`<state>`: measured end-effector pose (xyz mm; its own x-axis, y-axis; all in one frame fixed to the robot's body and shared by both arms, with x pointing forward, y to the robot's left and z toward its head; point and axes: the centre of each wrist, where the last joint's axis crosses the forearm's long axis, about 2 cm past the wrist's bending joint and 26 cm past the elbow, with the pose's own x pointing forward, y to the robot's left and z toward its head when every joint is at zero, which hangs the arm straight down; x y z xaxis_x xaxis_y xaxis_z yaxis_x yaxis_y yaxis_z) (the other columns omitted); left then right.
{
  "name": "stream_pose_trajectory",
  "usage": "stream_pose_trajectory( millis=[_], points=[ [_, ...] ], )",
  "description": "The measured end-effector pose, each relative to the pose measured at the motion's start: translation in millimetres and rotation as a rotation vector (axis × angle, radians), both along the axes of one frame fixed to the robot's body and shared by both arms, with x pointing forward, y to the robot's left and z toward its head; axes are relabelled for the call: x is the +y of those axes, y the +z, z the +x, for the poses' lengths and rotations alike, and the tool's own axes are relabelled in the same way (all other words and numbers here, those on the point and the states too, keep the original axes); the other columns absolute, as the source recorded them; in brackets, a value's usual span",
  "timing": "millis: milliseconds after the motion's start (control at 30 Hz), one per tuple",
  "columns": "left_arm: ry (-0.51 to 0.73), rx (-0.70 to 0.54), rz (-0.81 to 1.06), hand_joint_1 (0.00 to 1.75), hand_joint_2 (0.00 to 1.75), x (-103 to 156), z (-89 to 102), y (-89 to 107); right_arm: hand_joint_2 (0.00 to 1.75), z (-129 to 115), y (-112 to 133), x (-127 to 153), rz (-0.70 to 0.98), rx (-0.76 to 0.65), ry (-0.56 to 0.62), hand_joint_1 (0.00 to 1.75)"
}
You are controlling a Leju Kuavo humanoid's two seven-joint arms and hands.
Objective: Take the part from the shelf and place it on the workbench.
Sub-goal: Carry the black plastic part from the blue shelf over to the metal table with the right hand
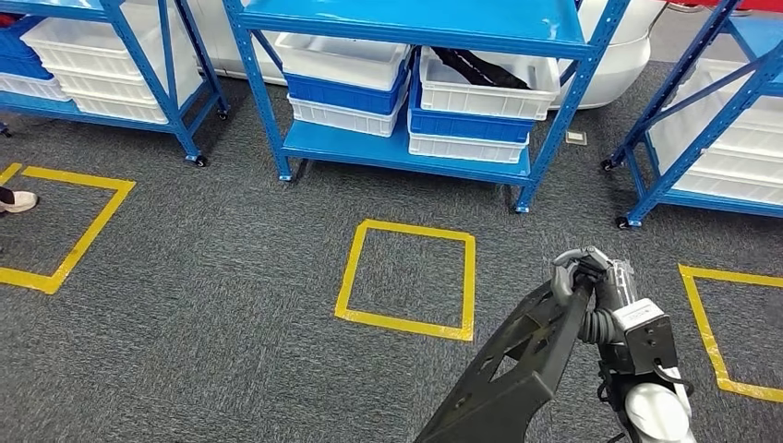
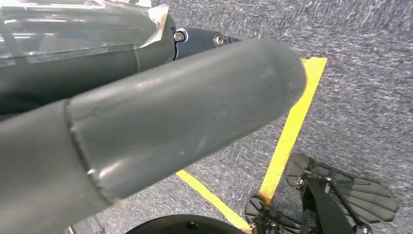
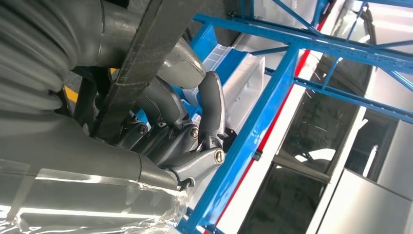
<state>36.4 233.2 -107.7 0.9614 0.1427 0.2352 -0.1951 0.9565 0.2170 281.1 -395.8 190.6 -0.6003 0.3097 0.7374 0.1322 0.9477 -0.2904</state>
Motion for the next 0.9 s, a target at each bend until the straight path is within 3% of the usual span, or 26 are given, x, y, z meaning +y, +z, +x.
stream_pose_trajectory(
  millis=[900],
  points=[
    [0.001, 0.015, 0.037, 0.00, 0.00, 8.5, 3.7, -0.3, 1.75, -5.1, -2.1, 5.3, -0.026, 0.015, 0.002, 1.75]
  ],
)
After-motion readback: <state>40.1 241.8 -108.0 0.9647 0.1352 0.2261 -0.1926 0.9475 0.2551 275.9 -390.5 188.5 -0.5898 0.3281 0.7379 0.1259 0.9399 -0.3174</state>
